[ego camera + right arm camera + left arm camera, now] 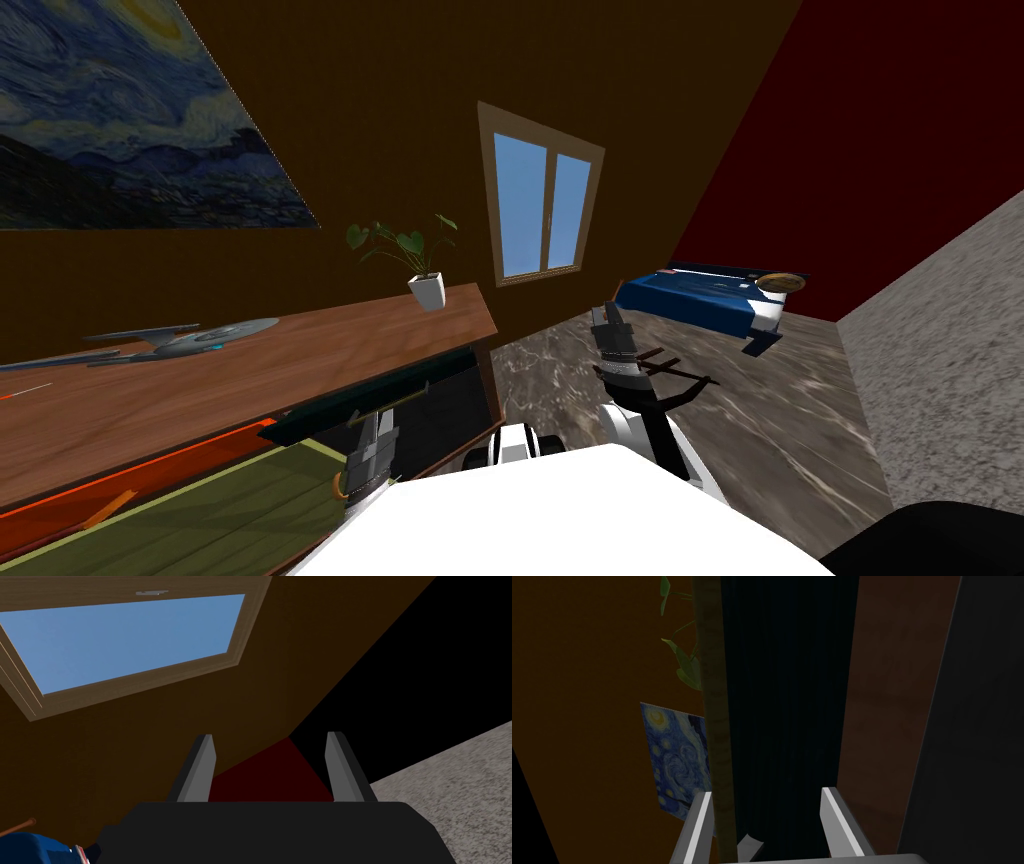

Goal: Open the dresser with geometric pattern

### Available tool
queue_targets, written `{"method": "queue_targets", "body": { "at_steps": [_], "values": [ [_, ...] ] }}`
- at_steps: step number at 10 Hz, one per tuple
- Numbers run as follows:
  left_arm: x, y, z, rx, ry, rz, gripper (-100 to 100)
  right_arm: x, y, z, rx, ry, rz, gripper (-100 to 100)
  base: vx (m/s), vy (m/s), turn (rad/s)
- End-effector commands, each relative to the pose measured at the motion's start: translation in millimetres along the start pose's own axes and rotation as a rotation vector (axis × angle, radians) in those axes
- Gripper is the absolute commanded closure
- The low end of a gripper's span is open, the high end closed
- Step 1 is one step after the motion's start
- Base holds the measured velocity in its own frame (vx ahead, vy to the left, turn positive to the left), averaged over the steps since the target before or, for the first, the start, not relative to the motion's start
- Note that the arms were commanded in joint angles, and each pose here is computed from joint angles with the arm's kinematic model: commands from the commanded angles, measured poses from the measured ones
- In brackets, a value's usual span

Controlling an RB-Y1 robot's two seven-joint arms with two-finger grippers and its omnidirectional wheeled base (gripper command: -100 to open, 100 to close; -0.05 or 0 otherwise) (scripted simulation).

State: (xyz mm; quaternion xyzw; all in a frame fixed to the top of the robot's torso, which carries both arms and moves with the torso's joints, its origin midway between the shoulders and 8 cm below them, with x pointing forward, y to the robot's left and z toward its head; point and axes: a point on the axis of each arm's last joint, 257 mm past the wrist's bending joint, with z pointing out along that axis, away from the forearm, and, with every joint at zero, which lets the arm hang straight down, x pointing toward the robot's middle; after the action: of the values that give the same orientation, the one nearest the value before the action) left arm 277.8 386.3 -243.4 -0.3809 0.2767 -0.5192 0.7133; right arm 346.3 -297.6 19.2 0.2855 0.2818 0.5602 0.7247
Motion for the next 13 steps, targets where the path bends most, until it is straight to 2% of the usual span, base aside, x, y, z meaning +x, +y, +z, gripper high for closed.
{"method": "queue_targets", "body": {
  "at_steps": [1,3,5,6,7,8,13],
  "values": [
    [-9.8,-3.0,11.4,-0.004,0.005,-0.001,100,0.0,0,0.0,0.000,0.000,0.000,0,-0.120,-0.103,0.038],
    [-14.4,-4.8,17.1,-0.006,0.008,-0.002,100,0.1,0,0.1,0.000,0.000,0.000,0,-0.123,-0.083,0.023],
    [-23.0,-8.9,28.7,-0.010,0.014,-0.004,100,0.1,0,0.1,0.000,0.000,0.000,0,-0.119,-0.099,0.038],
    [-23.0,-8.9,28.7,-0.010,0.014,-0.004,100,0.1,0,0.1,0.000,0.000,0.000,0,-0.104,-0.084,0.028],
    [-21.2,-1.1,22.6,-0.032,0.011,-0.003,100,0.1,0,0.0,0.000,0.000,0.000,0,-0.037,-0.027,0.009],
    [-31.5,-1.9,32.5,-0.044,0.009,-0.004,-100,0.0,0,0.0,0.000,0.000,0.000,0,-0.019,-0.036,0.020],
    [-52.7,-12.2,62.2,-0.045,0.012,-0.012,-100,0.0,0,0.0,0.000,0.000,0.000,0,-0.019,-0.061,0.013]
  ]
}}
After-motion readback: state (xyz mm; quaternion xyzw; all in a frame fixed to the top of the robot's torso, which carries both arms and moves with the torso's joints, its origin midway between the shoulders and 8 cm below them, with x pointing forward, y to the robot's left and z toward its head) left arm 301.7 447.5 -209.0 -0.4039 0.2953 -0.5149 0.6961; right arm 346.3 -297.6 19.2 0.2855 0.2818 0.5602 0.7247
